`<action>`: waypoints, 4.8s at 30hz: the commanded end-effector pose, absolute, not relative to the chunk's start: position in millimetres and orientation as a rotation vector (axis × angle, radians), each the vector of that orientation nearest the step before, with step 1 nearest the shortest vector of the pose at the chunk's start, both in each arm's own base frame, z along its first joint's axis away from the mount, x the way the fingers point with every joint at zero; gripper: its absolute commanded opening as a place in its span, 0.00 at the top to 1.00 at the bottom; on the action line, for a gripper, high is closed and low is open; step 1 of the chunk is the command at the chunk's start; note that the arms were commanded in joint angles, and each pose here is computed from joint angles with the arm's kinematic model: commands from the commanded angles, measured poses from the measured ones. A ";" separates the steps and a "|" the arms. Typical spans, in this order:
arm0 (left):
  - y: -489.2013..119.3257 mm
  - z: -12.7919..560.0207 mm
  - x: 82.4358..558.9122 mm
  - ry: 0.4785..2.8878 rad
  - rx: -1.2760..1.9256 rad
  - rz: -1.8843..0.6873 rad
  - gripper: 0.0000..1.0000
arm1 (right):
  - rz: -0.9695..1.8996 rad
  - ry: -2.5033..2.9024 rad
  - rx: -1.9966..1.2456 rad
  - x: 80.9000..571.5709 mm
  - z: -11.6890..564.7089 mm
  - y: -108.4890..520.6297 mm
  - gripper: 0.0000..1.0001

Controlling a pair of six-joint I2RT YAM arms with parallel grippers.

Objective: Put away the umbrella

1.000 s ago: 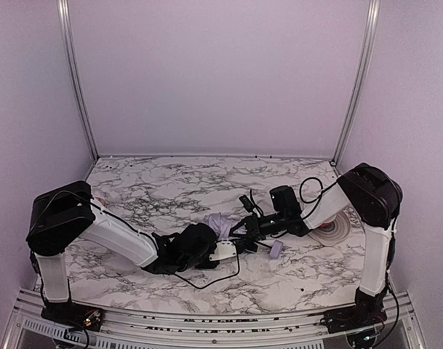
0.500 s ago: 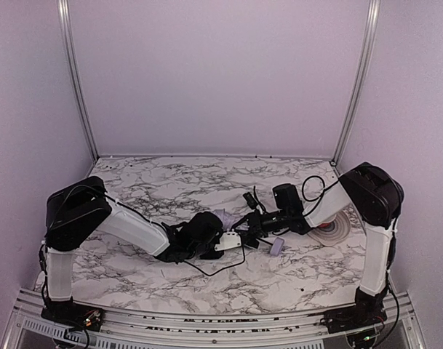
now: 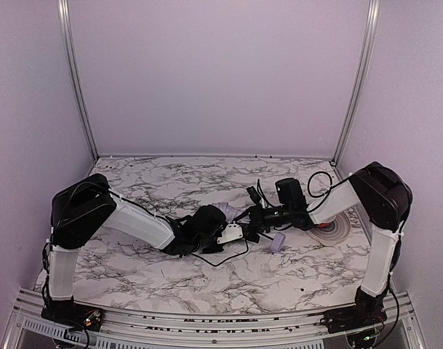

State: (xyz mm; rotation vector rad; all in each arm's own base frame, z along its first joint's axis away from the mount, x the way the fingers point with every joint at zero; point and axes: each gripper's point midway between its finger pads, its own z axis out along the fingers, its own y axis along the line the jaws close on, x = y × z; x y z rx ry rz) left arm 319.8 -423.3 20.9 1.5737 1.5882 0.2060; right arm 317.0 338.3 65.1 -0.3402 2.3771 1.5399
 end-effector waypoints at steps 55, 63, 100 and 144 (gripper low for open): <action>-399.5 28.6 212.6 1.561 1.932 -0.330 0.13 | 1.673 2.289 -1.050 219.0 62.3 351.1 1.00; -401.3 0.4 202.4 1.664 1.991 -0.408 0.52 | 1.679 2.266 -1.054 225.0 64.5 356.3 0.83; -363.1 -19.9 175.7 1.618 2.212 -0.246 1.00 | 0.626 1.686 -0.647 384.1 266.5 243.8 0.00; -368.6 -19.0 171.7 1.540 2.286 -0.167 1.00 | 0.207 2.697 -1.268 322.5 6.9 284.3 0.38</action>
